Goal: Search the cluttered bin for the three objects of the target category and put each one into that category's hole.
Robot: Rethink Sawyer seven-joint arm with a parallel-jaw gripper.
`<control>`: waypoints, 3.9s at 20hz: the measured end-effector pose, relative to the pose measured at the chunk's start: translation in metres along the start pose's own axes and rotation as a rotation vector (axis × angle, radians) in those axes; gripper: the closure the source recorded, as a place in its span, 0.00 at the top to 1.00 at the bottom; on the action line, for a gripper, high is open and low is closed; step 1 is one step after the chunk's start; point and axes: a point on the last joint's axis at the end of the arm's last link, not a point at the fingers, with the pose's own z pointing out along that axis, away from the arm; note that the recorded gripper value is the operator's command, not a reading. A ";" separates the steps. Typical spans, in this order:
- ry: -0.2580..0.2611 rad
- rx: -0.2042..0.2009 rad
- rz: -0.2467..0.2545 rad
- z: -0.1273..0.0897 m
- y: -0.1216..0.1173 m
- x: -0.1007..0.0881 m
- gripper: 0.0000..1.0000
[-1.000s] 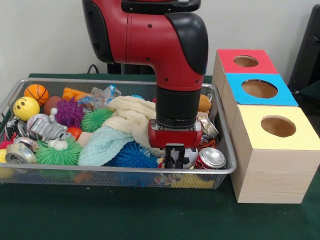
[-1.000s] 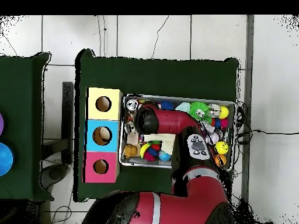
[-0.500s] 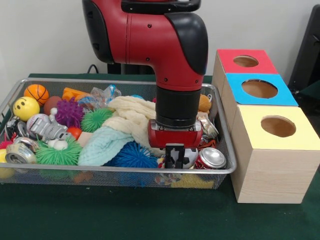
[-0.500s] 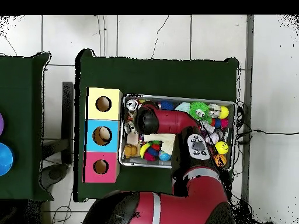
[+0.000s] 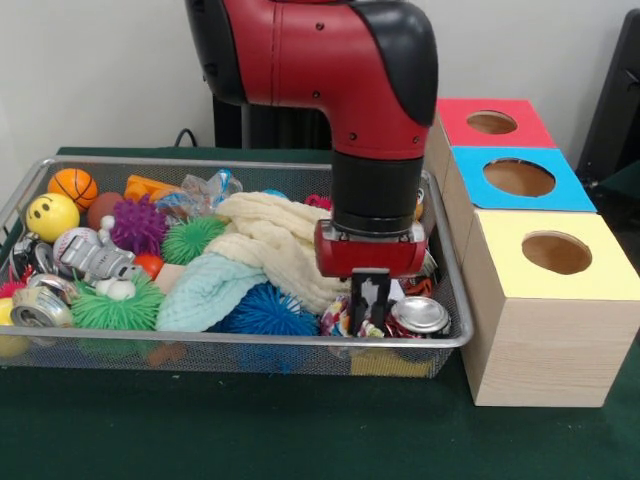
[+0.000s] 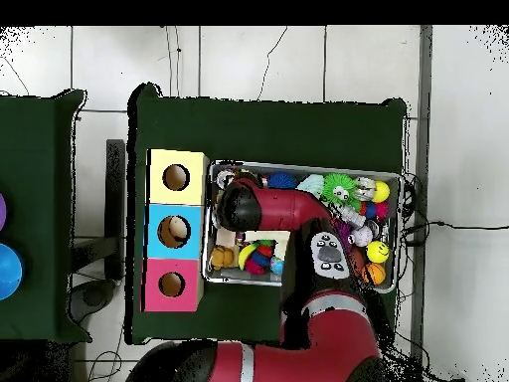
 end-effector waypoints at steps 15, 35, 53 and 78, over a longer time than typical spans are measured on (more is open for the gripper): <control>-0.061 0.003 0.018 -0.056 0.030 -0.032 0.00; -0.036 -0.023 0.113 -0.091 0.017 -0.036 0.00; 0.063 -0.064 0.114 -0.126 0.070 -0.019 0.00; 0.076 -0.063 0.161 -0.150 0.100 -0.024 0.00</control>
